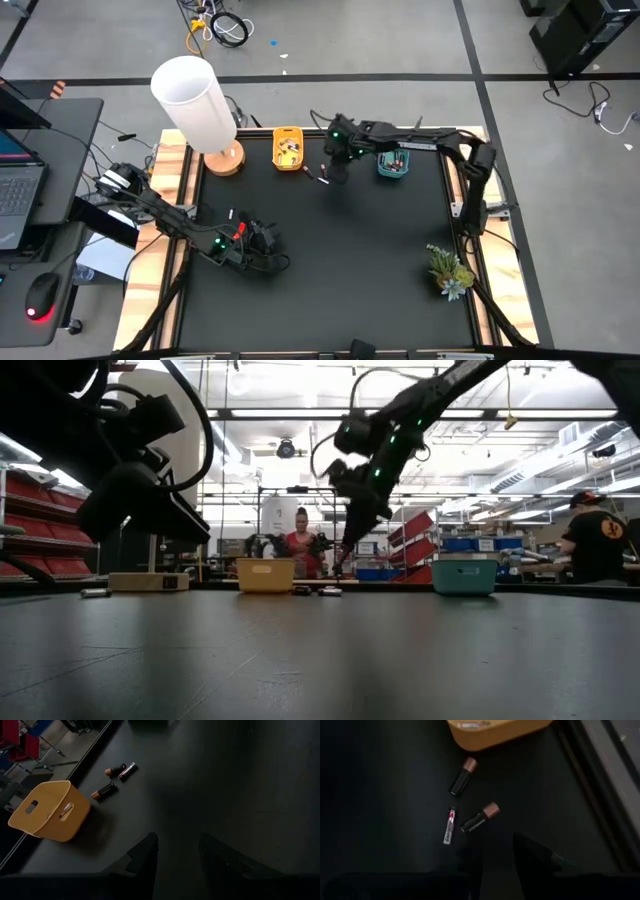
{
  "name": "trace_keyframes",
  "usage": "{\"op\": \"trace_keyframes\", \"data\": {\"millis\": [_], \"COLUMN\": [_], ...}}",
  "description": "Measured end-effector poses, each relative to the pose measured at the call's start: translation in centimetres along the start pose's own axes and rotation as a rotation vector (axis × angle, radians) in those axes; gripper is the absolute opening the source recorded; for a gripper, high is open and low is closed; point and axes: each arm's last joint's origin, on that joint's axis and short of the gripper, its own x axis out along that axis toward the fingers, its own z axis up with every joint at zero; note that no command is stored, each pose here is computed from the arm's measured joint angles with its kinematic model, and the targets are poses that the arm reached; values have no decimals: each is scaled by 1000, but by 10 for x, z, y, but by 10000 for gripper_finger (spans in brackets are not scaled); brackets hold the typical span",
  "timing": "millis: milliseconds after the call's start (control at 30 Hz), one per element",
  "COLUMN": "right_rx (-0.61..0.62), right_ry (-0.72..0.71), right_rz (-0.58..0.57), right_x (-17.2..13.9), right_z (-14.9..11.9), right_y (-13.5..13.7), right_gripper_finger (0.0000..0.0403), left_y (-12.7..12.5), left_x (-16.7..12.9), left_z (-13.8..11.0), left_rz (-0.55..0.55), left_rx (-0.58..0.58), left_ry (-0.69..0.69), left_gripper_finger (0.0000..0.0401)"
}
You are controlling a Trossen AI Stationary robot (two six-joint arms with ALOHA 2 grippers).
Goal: Sort batteries
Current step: Put the black battery into the blue bin
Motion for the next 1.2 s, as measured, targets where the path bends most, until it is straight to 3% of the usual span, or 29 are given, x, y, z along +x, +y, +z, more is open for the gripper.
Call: {"op": "trace_keyframes", "data": {"millis": [167, 633, 1200], "right_rx": [64, 106, 122], "right_ry": [41, 99, 167], "right_rz": [8, 10, -14], "right_x": [32, 74, 82], "right_z": [-2, 21, 17], "right_y": [3, 3, 7], "right_gripper_finger": [112, 129, 138], "left_y": [0, 0, 0], "left_x": [0, 0, 0], "left_z": [1, 0, 0], "left_rz": [6, 4, 10], "left_rx": [-3, 4, 33], "left_ry": [-7, -3, 1], "left_gripper_finger": [147, 147, 147]}}
